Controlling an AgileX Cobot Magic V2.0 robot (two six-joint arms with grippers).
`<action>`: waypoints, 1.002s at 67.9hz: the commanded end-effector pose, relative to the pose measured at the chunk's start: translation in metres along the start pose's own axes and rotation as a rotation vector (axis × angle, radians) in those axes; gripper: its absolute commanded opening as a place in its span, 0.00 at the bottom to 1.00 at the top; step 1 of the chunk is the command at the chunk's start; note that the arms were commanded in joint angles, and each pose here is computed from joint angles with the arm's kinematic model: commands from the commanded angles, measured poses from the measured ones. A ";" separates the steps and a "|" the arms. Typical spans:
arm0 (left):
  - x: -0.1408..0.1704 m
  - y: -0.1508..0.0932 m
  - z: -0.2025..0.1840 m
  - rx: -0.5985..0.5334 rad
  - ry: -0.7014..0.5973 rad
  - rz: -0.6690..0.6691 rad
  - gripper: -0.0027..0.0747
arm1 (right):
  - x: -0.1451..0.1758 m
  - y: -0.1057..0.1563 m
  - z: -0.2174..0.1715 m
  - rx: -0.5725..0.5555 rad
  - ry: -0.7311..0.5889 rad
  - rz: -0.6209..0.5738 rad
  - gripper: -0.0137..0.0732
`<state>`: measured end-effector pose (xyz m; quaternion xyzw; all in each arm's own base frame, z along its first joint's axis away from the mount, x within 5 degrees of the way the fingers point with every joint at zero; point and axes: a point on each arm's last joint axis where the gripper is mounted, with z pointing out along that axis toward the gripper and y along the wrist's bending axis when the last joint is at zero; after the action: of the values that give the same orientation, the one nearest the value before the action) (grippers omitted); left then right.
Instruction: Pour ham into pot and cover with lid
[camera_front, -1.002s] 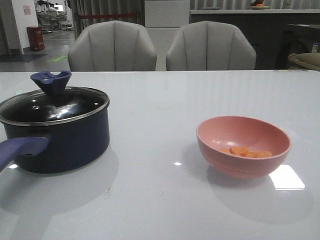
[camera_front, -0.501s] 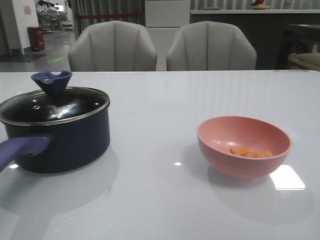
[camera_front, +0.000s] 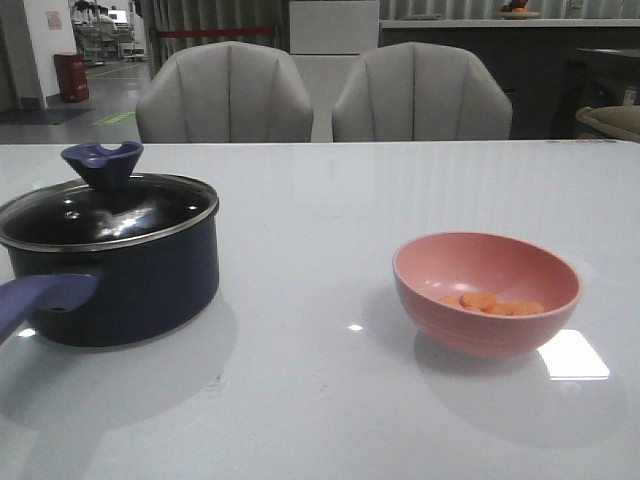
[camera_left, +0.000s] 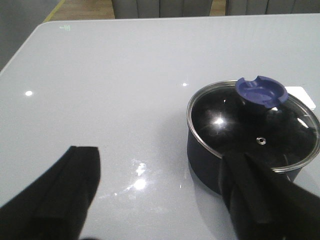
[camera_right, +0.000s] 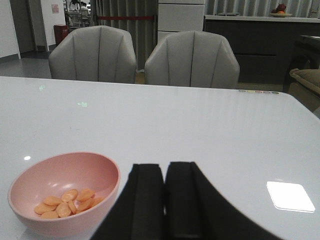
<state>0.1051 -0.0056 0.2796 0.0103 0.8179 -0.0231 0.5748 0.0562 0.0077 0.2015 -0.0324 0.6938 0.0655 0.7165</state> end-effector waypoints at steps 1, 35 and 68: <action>-0.021 -0.001 0.001 0.012 -0.080 -0.046 0.84 | -0.011 0.001 -0.002 -0.004 -0.113 -0.018 0.33; -0.096 -0.030 0.066 0.147 0.158 -0.091 0.84 | -0.011 0.001 -0.002 -0.004 -0.113 -0.018 0.33; -0.128 -0.099 0.179 0.258 0.475 -0.011 0.84 | -0.011 0.001 -0.002 -0.004 -0.113 -0.018 0.33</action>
<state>0.3012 -0.1052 0.3221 0.0932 0.9308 -0.1138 0.3347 0.0562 0.0077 0.2015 -0.0324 0.6938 0.0655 0.7165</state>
